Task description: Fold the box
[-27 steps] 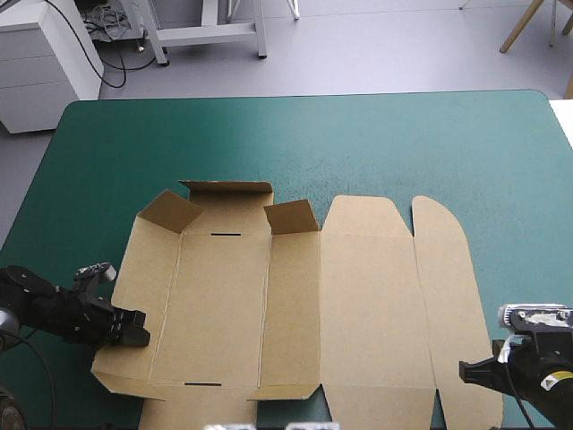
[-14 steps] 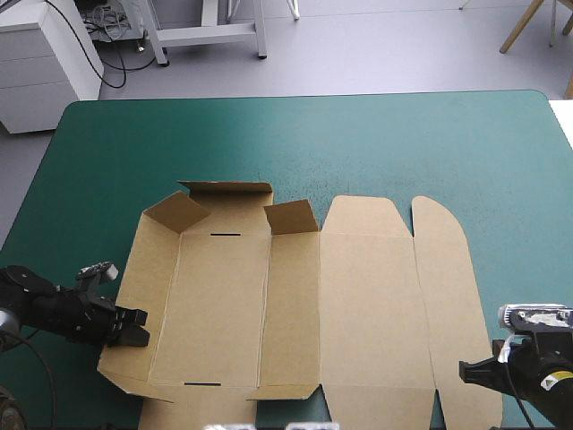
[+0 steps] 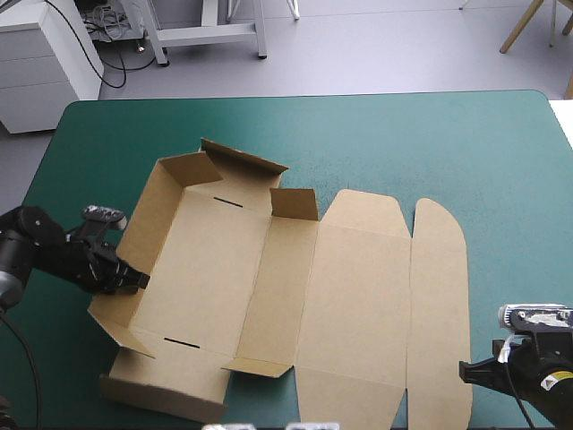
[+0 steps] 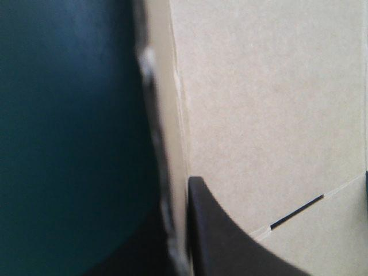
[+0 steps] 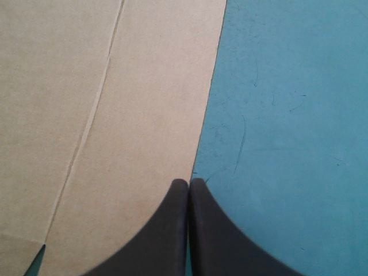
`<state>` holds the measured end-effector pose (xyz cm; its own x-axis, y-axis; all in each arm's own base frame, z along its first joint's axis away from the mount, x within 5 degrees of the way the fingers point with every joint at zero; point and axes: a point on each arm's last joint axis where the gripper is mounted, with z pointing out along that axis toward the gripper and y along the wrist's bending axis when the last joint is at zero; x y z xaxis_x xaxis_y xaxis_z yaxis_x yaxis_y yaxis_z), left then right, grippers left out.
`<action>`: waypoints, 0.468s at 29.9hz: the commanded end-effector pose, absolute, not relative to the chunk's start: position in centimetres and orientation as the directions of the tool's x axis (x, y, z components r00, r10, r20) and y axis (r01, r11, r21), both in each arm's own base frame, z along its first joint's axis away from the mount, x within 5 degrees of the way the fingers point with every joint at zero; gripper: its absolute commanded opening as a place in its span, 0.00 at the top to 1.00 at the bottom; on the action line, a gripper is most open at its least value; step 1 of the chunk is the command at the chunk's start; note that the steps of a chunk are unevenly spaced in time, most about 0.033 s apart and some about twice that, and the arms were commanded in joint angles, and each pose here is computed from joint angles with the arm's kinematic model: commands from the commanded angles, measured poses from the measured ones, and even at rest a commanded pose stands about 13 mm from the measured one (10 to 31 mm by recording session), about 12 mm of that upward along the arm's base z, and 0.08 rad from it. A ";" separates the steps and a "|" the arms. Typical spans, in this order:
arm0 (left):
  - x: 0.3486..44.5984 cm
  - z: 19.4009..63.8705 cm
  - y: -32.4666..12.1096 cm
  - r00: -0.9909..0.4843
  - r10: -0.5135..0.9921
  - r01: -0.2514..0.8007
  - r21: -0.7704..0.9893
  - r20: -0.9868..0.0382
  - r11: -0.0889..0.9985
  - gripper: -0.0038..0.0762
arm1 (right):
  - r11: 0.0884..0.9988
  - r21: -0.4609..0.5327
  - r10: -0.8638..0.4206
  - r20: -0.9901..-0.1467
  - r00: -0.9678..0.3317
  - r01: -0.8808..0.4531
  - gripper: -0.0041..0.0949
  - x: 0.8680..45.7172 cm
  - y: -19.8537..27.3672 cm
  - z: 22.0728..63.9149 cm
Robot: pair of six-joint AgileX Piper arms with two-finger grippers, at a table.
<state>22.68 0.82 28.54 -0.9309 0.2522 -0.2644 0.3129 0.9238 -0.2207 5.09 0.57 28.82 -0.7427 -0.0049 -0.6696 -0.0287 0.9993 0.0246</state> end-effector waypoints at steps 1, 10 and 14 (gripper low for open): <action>24.1 33.1 -1.5 -0.849 0.371 0.422 -0.063 -0.376 0.904 0.96 | 0.999 0.013 -0.012 -0.719 -0.695 -0.031 0.98 5.5 0.5 30.0; 27.2 37.6 -8.5 -0.564 0.691 0.587 0.369 -0.453 0.721 0.96 | 0.999 0.013 -0.012 -0.719 -0.695 -0.031 0.98 5.5 0.5 30.0; 27.6 38.1 -12.2 -0.392 0.813 0.626 0.523 -0.431 0.579 0.96 | 0.999 0.013 -0.012 -0.719 -0.695 -0.031 0.98 5.5 0.5 30.0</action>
<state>27.54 -10.37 35.55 -0.5468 0.7570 -0.3576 0.6572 0.6528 0.3768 5.09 0.57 28.82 -0.7427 -0.0049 -0.6696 -0.0287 0.9993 0.0246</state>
